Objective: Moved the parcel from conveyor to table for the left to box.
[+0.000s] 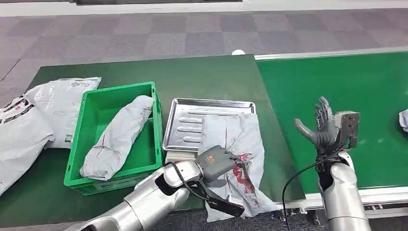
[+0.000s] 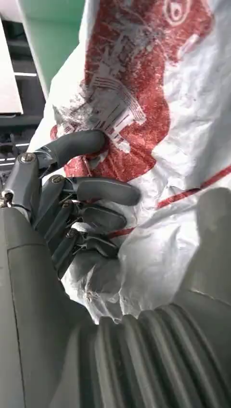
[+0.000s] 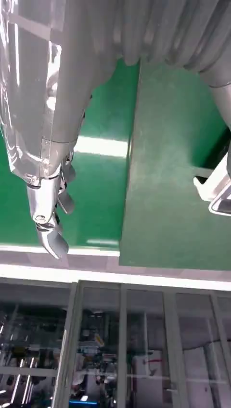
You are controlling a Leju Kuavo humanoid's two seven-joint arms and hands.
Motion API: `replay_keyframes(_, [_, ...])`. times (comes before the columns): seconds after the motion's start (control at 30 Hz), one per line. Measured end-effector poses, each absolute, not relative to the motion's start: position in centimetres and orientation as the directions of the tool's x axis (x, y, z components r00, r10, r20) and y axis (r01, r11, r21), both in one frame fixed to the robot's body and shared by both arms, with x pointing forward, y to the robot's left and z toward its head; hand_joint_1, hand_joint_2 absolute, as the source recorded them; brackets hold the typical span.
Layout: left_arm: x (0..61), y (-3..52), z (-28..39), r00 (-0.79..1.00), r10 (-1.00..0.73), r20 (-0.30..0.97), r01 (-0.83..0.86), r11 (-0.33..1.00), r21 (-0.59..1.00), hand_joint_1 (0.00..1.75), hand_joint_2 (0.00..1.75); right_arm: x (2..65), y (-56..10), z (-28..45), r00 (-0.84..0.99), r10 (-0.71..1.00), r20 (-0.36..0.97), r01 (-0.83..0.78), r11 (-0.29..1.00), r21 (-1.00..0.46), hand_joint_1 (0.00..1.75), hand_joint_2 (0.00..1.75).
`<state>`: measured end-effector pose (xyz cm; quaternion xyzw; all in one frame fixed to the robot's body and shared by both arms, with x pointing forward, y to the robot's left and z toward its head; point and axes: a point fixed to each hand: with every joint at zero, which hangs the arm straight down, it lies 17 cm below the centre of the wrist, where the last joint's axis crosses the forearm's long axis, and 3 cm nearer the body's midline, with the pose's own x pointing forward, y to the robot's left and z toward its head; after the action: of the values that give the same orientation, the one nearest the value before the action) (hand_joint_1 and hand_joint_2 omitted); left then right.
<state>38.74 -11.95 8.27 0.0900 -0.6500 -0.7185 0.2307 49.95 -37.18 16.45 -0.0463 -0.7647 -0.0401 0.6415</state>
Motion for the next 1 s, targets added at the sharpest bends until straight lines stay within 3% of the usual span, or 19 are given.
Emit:
replay_keyframes(0.43, [38.9,-11.9,9.2,-0.871,-0.452,0.194,0.227,-0.019,0.974,0.0,1.75,50.0,-36.8,16.1,-0.158,0.001,0.987,0.125,0.992,0.019,0.0,1.75])
replay_keyframes(0.67, [39.9,-11.6,12.1,-0.844,-0.491,0.215,0.18,0.119,0.976,0.0,1.75,49.2,-36.7,15.9,-0.152,-0.001,0.988,0.125,0.992,0.021,0.0,1.75])
replay_keyframes(1.0, [39.8,-11.2,12.9,-0.839,-0.493,0.23,0.175,0.157,0.972,0.0,1.75,48.9,-36.9,16.2,-0.16,-0.001,0.987,0.129,0.991,0.022,0.0,1.75])
